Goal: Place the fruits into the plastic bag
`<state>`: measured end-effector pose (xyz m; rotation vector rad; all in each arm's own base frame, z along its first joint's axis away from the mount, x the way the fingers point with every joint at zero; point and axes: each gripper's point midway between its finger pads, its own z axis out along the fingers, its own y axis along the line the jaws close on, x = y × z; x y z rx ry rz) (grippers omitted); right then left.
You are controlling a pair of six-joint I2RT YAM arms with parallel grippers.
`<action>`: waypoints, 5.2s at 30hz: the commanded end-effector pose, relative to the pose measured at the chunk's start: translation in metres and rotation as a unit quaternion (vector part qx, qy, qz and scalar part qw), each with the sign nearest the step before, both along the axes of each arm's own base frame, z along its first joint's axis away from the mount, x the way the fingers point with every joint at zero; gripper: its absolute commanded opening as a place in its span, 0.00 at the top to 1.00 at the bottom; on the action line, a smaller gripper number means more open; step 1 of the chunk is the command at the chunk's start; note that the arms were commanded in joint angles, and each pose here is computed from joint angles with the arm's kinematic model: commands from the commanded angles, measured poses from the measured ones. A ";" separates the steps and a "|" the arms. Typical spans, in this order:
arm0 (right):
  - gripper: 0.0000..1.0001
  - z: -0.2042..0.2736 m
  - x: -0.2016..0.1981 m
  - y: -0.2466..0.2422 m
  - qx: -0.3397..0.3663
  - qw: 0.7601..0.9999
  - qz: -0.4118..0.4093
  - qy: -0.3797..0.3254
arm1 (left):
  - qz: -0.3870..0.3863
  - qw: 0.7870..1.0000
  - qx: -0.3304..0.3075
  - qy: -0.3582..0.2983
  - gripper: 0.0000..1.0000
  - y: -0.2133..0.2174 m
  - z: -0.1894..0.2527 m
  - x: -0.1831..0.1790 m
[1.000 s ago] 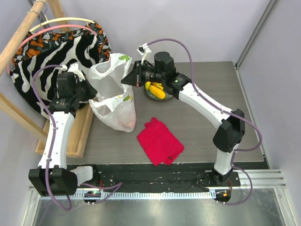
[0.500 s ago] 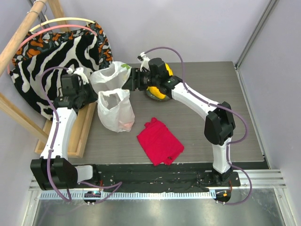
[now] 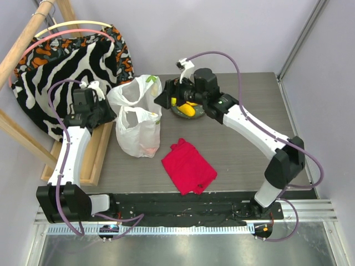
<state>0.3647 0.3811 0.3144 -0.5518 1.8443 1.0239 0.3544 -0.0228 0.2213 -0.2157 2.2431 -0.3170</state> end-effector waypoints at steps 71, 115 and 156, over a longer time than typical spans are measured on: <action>0.37 -0.235 0.150 -0.105 -0.232 0.967 -0.095 0.035 | -0.027 0.999 -0.029 0.011 1.00 -0.011 -0.010 0.002; 0.93 -0.077 0.037 -0.108 -0.053 0.988 -0.120 -0.076 | -0.035 0.999 -0.040 0.003 1.00 -0.017 -0.005 0.001; 0.98 -0.028 -0.097 0.019 -0.099 0.981 0.135 -0.099 | -0.045 0.997 -0.058 -0.012 1.00 -0.023 0.005 -0.002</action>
